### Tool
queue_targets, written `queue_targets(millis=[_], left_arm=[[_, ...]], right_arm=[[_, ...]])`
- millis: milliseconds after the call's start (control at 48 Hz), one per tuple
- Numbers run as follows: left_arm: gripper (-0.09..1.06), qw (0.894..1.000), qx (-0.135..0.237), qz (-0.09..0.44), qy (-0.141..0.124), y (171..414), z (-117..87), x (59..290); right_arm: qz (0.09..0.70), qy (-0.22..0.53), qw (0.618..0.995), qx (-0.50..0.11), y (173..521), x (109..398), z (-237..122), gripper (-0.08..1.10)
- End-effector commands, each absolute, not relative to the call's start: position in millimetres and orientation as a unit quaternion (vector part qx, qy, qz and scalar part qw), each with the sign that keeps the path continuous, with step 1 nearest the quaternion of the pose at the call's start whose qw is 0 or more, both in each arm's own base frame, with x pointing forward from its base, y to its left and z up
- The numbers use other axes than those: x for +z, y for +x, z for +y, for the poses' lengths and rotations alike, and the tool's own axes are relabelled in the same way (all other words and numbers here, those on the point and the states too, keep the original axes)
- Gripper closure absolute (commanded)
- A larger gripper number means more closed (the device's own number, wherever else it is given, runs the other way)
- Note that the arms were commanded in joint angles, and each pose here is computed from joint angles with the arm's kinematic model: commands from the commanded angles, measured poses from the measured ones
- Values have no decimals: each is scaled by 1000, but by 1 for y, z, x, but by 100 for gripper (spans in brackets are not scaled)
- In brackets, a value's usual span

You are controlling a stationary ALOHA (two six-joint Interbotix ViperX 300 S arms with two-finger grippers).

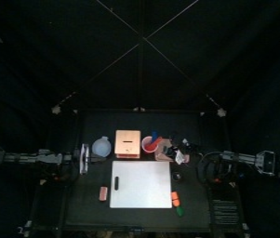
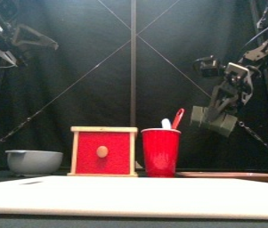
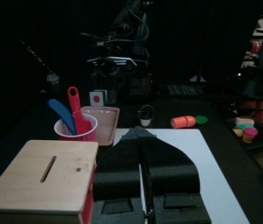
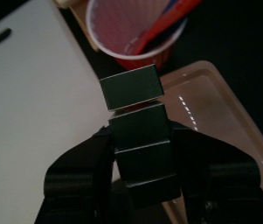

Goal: Place sushi on board then cut the sushi with the knife then place the pieces on the plate
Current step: Place the sushi on the board

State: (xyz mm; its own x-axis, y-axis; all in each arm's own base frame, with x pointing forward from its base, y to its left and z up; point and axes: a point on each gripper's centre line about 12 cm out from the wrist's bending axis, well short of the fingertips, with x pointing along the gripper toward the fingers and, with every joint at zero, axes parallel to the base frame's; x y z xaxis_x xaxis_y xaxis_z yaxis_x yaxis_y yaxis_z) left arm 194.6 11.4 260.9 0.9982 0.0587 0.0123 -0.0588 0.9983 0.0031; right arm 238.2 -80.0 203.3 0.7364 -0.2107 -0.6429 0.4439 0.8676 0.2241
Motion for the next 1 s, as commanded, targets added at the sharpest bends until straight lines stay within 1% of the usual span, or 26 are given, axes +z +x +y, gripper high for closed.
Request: queue_targets(millis=[21, 208, 375, 667, 854, 1000], left_arm=[[99, 999, 31, -13, 3, 196, 12, 266], [99, 999, 31, -14, 0, 196, 12, 266], [99, 999, 32, -13, -2, 196, 12, 266], [99, 999, 31, -13, -1, 196, 12, 266], [99, 999, 31, -12, -2, 196, 12, 265], [99, 999, 31, -8, -2, 196, 12, 263]], right_arm=[[270, 189, 931, -157, 247, 229, -69, 46], [234, 206, 942, -121, 259, 242, -48, 46], [210, 235, 944, -94, 268, 243, -29, 45], [197, 277, 938, -62, 290, 237, 4, 44], [189, 298, 934, -60, 305, 231, 18, 44], [186, 328, 924, -64, 310, 222, 34, 44]])
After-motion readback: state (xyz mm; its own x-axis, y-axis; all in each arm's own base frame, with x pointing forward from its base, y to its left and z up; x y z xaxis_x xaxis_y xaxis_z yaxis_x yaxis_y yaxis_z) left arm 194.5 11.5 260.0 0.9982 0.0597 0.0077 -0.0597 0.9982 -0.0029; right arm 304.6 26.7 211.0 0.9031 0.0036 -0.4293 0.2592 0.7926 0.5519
